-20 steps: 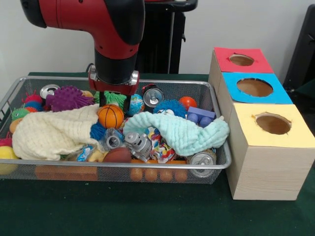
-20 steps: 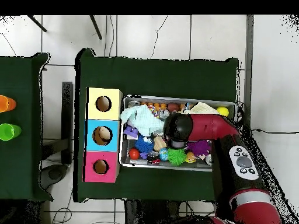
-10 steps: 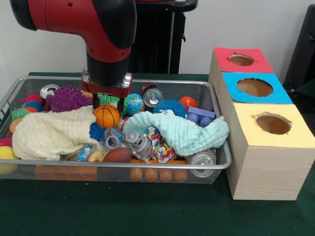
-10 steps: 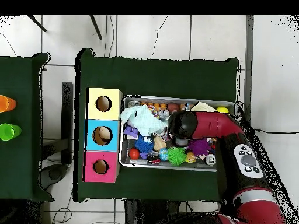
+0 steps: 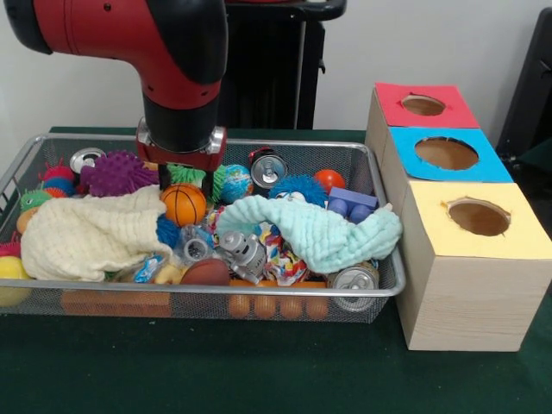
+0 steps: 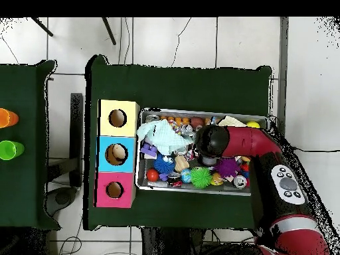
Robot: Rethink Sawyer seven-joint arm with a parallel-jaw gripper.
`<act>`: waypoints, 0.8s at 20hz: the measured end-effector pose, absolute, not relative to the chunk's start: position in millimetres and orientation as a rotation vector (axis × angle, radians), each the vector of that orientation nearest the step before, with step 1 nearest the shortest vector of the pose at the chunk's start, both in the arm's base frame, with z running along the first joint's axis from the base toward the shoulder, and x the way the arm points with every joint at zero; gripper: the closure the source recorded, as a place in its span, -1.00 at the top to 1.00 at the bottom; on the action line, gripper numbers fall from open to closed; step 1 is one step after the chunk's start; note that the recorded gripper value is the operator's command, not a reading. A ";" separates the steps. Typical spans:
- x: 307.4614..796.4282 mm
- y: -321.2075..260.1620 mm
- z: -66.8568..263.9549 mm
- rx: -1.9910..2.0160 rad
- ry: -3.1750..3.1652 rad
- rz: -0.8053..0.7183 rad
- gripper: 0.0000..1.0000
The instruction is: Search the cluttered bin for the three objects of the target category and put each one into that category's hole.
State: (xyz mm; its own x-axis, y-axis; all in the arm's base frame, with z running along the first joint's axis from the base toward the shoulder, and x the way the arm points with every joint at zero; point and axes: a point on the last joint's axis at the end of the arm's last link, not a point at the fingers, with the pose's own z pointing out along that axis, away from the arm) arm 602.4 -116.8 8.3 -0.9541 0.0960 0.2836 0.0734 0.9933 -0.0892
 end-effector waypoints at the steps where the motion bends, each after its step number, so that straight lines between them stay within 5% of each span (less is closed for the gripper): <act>1: 602.9 -116.4 9.5 -0.123 -2.845 0.112 1.00; 16: 628.0 -136.9 62.0 -0.153 -2.903 0.186 1.00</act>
